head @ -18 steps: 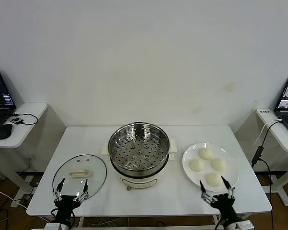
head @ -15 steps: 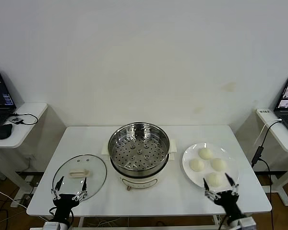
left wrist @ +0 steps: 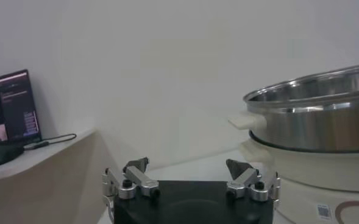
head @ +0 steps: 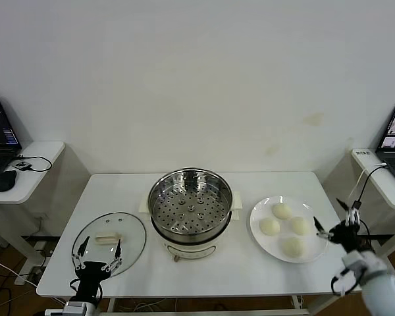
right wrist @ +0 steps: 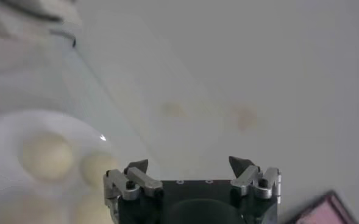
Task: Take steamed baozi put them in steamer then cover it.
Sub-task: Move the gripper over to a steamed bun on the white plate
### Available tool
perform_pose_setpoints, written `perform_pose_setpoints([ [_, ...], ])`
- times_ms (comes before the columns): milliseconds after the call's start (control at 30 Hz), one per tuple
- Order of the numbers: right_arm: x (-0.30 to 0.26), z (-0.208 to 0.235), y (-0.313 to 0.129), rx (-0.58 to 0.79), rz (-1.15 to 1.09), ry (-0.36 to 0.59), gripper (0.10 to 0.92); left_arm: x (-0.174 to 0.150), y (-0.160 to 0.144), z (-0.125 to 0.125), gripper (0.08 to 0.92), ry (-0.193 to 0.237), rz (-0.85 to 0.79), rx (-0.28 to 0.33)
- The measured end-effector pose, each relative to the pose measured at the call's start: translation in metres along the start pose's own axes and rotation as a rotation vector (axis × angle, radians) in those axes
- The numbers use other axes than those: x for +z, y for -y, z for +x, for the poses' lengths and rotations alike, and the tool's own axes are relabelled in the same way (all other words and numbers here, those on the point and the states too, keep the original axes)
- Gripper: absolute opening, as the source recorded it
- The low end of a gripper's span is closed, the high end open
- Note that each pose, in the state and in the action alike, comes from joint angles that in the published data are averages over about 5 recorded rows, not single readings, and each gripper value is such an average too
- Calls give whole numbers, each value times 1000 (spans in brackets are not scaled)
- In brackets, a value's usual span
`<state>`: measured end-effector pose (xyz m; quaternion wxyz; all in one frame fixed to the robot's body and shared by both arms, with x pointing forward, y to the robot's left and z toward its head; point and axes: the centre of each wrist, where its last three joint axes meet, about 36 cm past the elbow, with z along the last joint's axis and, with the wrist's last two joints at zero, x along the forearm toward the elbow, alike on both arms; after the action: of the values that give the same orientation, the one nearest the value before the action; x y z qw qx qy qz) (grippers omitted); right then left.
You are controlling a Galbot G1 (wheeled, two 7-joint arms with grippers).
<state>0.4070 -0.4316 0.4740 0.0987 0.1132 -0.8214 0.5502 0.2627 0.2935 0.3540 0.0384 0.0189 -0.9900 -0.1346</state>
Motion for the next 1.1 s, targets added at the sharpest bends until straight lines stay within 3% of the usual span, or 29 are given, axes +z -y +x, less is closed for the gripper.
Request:
perform_pose_setpoints([
  [267,-13,-66,67,-231,211,-8,823,1,-1,-4,823,5,-14,-6],
  [500,-25,-110,98,-488,263,-26,823,3,2,-7,823,7,-15,-10],
  [733,-23,-140,103,-684,256,-64,823,5,-2,-9,823,12,-20,-23],
  [1100,-25,-185,85,-808,199,-89,823,10,-8,-4,823,11,-33,-32],
])
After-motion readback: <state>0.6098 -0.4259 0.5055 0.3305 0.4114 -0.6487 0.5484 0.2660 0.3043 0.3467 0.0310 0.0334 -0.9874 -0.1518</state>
